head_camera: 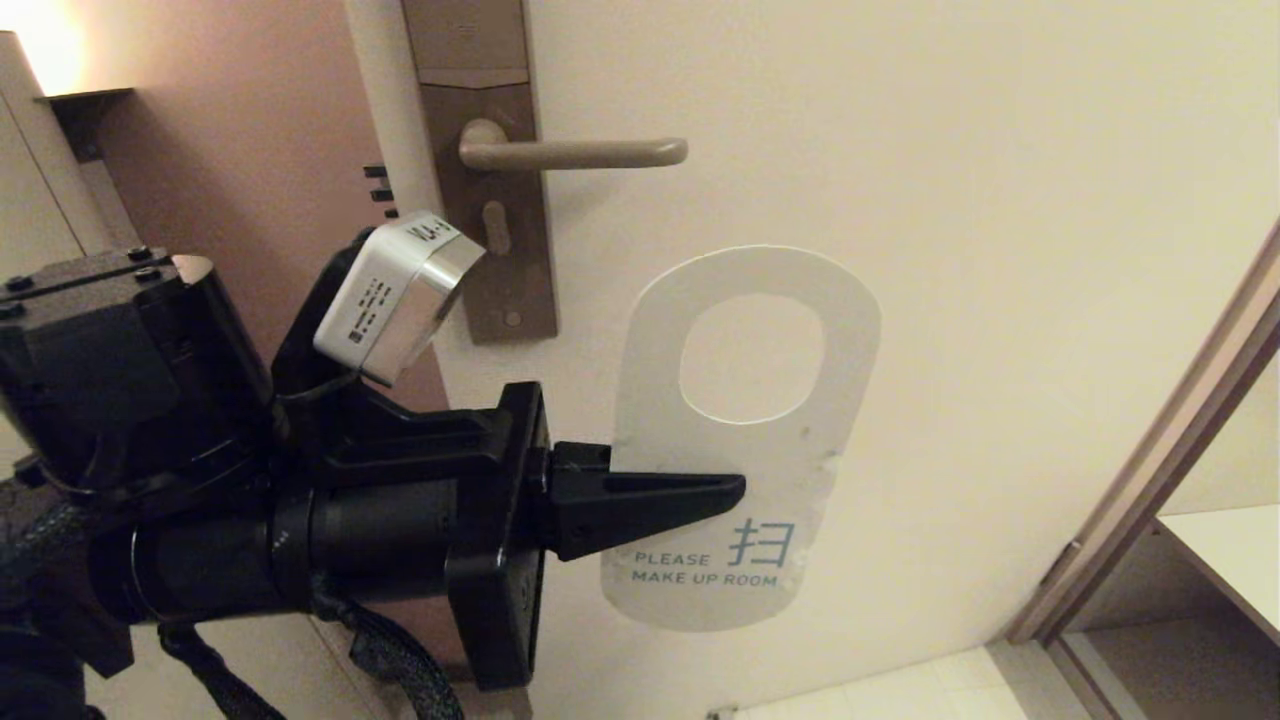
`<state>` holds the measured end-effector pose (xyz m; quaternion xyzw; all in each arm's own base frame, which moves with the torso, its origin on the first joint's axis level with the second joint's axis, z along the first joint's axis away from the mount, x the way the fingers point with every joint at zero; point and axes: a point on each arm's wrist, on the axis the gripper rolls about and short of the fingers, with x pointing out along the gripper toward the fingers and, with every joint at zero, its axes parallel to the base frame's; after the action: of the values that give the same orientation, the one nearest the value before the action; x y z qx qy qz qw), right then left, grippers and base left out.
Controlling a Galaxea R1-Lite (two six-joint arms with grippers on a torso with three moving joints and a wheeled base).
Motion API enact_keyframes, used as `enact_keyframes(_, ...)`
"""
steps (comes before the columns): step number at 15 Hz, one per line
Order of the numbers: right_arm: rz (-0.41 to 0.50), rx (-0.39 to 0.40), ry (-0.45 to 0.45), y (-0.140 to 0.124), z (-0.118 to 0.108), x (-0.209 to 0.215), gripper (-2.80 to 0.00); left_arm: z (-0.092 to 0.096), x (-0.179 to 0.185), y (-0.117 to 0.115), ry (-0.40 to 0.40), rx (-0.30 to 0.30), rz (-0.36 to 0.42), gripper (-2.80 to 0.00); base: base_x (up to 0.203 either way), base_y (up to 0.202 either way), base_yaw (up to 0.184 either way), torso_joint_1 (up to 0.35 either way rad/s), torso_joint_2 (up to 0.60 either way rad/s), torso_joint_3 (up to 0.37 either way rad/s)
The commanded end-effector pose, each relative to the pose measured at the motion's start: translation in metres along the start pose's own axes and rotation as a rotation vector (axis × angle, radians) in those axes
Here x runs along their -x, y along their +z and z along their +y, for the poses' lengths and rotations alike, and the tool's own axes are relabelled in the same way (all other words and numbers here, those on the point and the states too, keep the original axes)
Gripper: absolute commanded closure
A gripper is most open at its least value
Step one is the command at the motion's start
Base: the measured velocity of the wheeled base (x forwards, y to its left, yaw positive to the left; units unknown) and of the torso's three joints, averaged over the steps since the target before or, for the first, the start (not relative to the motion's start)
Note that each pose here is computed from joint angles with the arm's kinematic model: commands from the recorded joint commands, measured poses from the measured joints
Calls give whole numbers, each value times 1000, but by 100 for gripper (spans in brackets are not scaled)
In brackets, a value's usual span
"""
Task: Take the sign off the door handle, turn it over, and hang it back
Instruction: Hand it to the other hand
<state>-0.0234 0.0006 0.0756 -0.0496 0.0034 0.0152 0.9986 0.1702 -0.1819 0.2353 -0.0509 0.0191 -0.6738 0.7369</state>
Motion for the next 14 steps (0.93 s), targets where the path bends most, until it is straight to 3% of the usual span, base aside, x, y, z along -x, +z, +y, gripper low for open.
enact_keyframes(1,-3,4,2,1,0,0,0,12,-1,-3,6,-7,-7,0,0,0,0,0,0,0)
enact_keyframes(3,-6,11,5,6,0,2,0,24,-4,-7,10,-33,-34,0,0,0,0,0,0,0)
enact_keyframes(6,4,2,97,23,0,11,0,31,-10,-12,8,-46,-48,0,0,0,0,0,0,0)
enact_keyframes(10,86,-14,121,39,-1,2,0,31,-9,-11,11,-42,-51,0,0,0,0,0,0,0)
enact_keyframes(14,176,-50,164,71,-5,-35,0,31,-8,-8,10,-15,-58,0,0,0,0,0,0,0)
